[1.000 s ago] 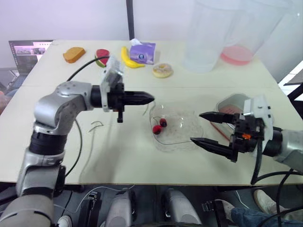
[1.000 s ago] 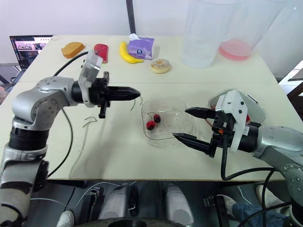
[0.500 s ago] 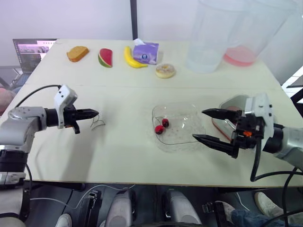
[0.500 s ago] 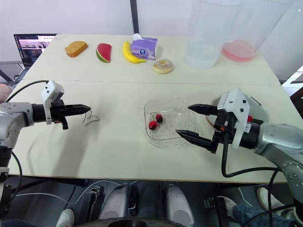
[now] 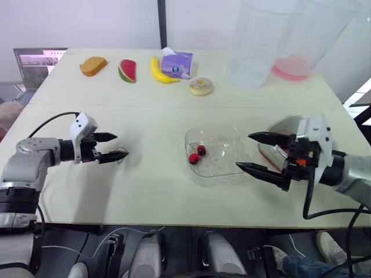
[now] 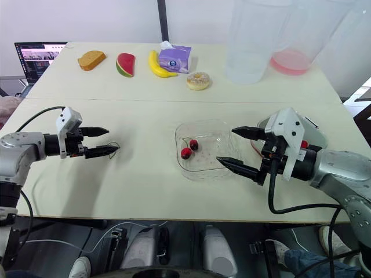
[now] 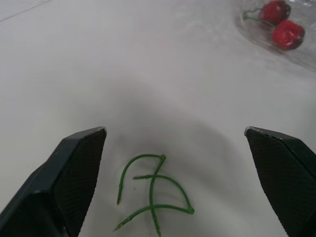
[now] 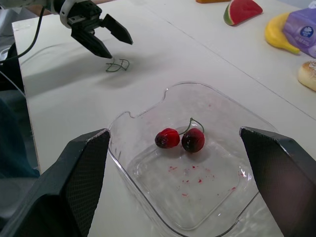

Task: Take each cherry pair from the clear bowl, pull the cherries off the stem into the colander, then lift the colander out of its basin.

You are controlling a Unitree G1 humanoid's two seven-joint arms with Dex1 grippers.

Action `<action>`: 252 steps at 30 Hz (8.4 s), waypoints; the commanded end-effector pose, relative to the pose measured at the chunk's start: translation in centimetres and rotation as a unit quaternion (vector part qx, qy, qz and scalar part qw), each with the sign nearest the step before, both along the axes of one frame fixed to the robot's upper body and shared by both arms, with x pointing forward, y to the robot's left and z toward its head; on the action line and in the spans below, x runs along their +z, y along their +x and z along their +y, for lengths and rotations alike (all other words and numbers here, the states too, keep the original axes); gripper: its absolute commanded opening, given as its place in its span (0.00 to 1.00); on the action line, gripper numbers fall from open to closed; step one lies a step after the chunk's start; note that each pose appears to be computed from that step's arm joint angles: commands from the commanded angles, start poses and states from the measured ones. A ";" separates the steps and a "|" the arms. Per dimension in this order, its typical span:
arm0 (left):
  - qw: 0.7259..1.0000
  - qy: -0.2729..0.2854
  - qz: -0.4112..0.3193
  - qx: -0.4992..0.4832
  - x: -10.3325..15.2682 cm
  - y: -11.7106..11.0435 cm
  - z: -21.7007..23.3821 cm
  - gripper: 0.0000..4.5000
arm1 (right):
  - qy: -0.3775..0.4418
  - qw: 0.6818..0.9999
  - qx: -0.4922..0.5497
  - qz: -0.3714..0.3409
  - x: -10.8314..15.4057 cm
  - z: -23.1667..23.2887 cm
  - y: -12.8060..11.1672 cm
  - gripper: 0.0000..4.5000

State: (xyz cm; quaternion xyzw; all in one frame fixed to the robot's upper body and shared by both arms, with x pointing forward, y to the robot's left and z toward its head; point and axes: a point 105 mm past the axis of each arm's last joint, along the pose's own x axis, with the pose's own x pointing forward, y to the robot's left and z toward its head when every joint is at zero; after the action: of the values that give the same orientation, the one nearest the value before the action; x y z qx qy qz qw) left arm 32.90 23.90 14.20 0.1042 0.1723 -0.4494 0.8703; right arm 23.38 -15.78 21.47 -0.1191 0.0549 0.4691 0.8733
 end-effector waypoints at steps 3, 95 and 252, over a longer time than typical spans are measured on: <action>0.995 -0.017 -0.085 -0.059 5.8 0.0 -2.4 0.99 | -0.002 1.000 -0.005 -0.016 0.7 -0.2 0.0 1.00; 0.956 -0.044 -0.121 -0.263 7.5 -5.3 -10.9 1.00 | -0.224 0.967 -0.034 0.113 -6.2 8.2 11.6 0.37; 0.905 -0.054 -0.133 -0.401 13.3 -2.9 -16.2 0.00 | 0.030 0.989 0.079 0.118 3.6 6.8 1.8 0.51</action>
State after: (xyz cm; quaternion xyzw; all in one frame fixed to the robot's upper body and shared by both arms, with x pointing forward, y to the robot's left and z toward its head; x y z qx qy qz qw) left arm 30.22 7.92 26.51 0.1567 -0.0056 -0.7465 0.6467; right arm 25.03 -9.40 24.25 -0.0310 0.1579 0.5454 0.8226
